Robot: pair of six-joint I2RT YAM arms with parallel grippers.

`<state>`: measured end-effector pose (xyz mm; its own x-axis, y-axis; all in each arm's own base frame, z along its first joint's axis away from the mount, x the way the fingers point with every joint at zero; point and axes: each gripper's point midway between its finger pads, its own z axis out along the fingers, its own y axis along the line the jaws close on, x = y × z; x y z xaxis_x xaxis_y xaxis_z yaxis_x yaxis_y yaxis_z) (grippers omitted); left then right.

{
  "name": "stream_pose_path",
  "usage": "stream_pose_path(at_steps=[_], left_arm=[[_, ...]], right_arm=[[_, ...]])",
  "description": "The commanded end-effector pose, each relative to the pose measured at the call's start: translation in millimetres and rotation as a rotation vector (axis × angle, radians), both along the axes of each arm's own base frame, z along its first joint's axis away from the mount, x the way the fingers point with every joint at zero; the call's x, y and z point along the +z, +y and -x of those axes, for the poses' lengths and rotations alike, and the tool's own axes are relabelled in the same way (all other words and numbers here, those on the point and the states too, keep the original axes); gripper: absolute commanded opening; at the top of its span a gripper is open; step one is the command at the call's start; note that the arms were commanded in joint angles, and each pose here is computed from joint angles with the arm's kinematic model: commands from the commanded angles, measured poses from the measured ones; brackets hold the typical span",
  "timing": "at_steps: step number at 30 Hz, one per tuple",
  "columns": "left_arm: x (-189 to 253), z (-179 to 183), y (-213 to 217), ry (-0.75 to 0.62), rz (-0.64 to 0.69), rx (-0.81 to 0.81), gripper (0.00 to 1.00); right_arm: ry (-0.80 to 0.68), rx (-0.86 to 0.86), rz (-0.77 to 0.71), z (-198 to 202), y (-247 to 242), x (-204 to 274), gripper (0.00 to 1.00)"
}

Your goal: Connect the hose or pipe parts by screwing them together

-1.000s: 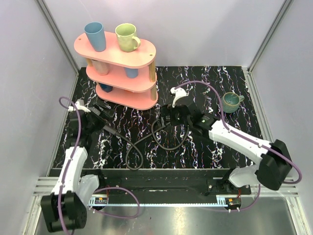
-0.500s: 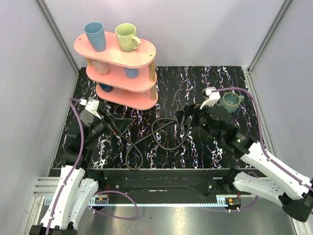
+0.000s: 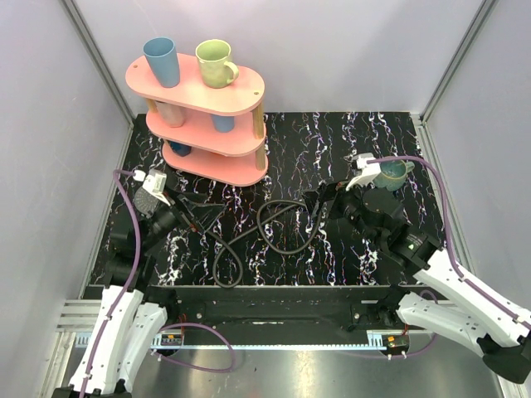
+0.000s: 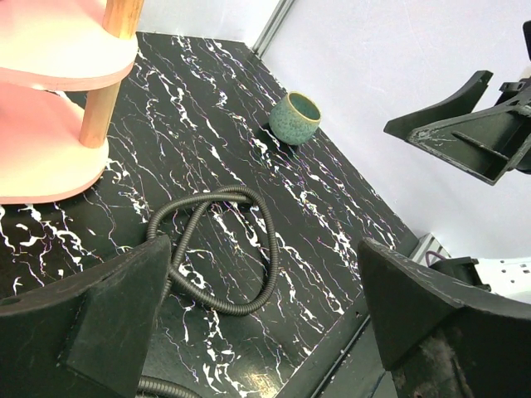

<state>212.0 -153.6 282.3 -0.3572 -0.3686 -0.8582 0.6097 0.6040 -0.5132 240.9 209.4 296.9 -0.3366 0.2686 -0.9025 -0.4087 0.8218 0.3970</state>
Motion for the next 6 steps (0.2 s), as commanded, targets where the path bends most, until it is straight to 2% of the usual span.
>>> stream_pose_path(at_steps=[1, 6], left_arm=[[17.1, 1.5, 0.0, -0.100, -0.001, -0.003, 0.99], [17.7, 0.9, 0.4, -0.106, -0.002, 0.000, 0.99]], right_arm=[[-0.025, -0.022, -0.024, -5.7, -0.1, 7.5, 1.00], [-0.017, -0.016, -0.019, -6.4, 2.5, 6.0, 1.00]])
